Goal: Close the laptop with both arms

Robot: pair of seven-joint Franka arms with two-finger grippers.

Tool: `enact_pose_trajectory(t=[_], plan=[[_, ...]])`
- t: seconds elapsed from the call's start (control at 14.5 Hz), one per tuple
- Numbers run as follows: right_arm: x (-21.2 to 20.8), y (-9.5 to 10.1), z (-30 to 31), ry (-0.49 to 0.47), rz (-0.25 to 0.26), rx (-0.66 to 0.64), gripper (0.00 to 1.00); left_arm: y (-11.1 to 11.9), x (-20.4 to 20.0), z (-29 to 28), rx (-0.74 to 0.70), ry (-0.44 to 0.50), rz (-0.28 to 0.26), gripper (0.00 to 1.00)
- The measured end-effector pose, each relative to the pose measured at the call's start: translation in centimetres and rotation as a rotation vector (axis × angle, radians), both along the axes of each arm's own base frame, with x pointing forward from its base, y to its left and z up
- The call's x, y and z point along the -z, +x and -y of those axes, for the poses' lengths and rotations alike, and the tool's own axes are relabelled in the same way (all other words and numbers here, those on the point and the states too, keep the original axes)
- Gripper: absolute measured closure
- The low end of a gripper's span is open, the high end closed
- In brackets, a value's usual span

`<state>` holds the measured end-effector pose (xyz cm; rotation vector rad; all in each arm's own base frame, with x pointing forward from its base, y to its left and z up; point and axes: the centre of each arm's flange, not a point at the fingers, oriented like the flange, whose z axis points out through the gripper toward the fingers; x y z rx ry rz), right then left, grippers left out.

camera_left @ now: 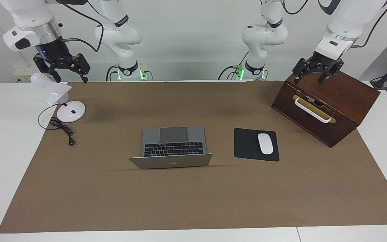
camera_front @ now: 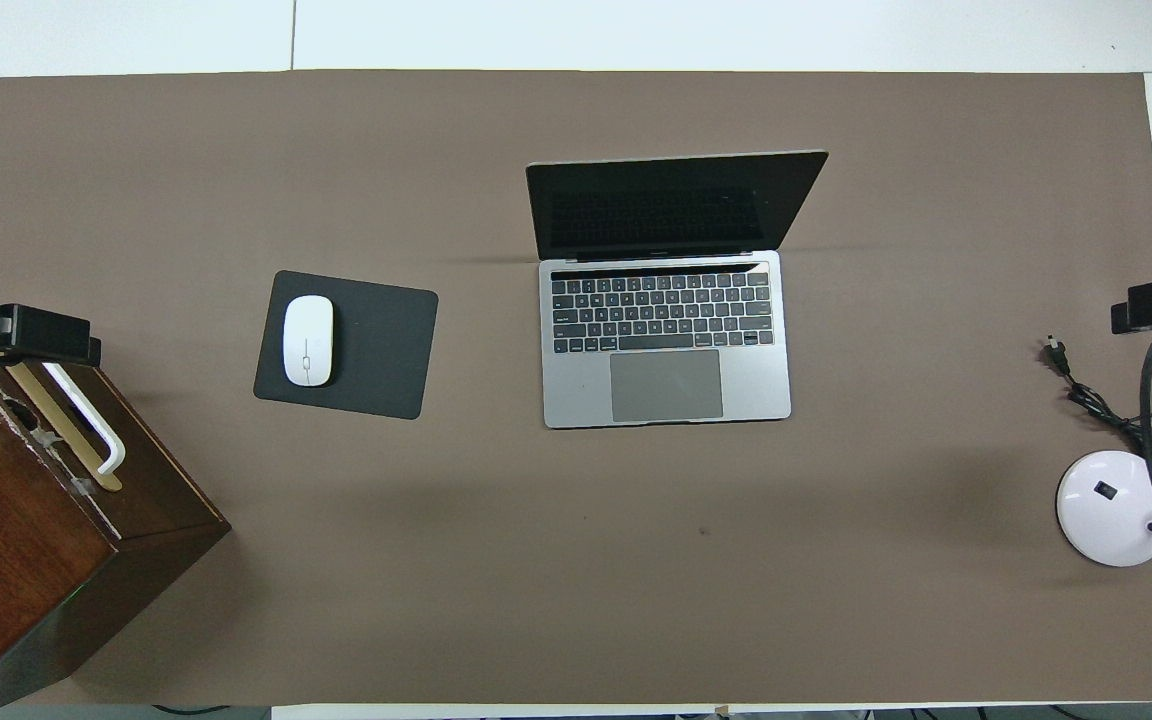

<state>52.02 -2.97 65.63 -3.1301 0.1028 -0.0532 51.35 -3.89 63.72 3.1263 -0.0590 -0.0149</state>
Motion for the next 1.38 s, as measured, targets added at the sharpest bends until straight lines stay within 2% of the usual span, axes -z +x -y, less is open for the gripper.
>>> enact_pose_trajectory(t=[0.83, 1.24, 1.31, 1.38], plan=[[0.0, 0.0, 1.1, -0.003, 0.002, 0.022, 0.0, 0.0, 0.0, 0.0, 0.0, 0.0, -0.001, 0.0], [-0.2, 0.1, 1.8, -0.026, 0.023, 0.03, 0.0, 0.0, 0.0, 0.0, 0.001, 0.0, -0.001, 0.0], [-0.3, 0.2, 1.8, -0.027, 0.028, 0.03, 0.0, 0.0, 0.0, 0.0, 0.001, 0.0, -0.002, 0.08], [-0.3, 0.2, 1.8, -0.027, 0.031, 0.03, 0.08, 0.0, 0.0, 0.0, 0.001, 0.0, -0.002, 0.2]])
